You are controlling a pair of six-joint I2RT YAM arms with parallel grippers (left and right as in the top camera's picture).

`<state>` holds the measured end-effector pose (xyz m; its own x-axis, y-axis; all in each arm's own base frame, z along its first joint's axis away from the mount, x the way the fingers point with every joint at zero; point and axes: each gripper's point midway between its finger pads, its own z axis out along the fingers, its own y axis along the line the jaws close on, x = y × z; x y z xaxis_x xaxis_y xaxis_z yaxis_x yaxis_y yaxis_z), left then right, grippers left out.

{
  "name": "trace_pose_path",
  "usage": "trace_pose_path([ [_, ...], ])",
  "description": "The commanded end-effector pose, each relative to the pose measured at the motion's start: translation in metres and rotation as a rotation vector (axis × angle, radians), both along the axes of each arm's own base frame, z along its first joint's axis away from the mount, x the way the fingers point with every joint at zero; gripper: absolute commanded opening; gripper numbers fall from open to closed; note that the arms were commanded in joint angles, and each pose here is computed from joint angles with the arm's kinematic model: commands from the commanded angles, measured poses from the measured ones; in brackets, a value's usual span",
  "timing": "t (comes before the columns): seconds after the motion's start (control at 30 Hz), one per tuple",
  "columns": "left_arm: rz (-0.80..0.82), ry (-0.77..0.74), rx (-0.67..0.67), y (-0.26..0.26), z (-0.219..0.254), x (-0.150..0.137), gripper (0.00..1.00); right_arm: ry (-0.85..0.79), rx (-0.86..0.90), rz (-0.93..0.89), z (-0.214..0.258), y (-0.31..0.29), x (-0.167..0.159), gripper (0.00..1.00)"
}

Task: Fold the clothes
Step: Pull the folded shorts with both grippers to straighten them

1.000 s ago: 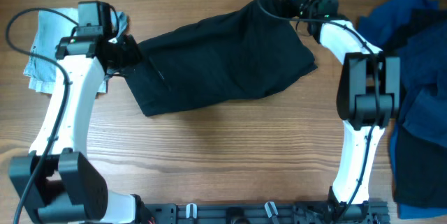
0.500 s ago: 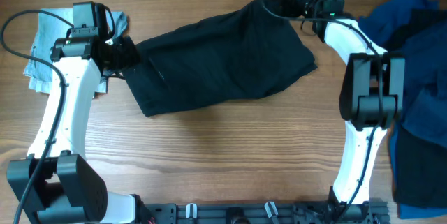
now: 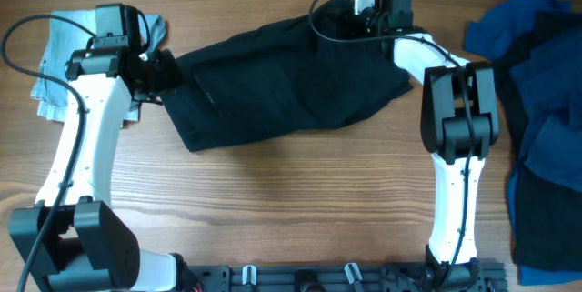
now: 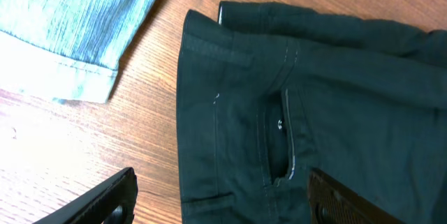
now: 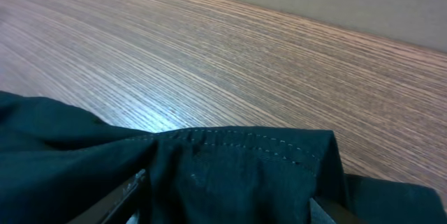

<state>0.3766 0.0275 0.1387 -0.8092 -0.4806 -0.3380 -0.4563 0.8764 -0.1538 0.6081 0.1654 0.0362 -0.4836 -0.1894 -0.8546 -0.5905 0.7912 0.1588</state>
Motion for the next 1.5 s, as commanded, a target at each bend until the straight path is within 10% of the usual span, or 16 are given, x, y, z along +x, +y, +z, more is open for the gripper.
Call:
trace_pose_path([
  [0.0, -0.006, 0.006, 0.019, 0.004, 0.001, -0.003, 0.77, -0.016, -0.038, -0.039, -0.007, -0.009, 0.009, 0.46],
  [0.1, -0.008, 0.006, 0.020, 0.004, 0.001, -0.003, 0.78, -0.016, -0.035, -0.045, -0.006, -0.011, 0.009, 0.04],
  [0.53, -0.008, 0.010, 0.020, 0.004, -0.001, -0.003, 0.78, -0.180, -0.119, -0.185, 0.091, -0.043, 0.025, 0.04],
  [1.2, -0.009, 0.031, 0.018, 0.005, -0.015, 0.004, 0.70, -0.102, -0.239, -0.394, 0.010, -0.083, 0.040, 0.04],
  [1.47, -0.045, -0.038, -0.001, -0.008, -0.009, 0.020, 0.70, -0.202, -0.101, -0.463, 0.163, -0.085, 0.023, 0.90],
])
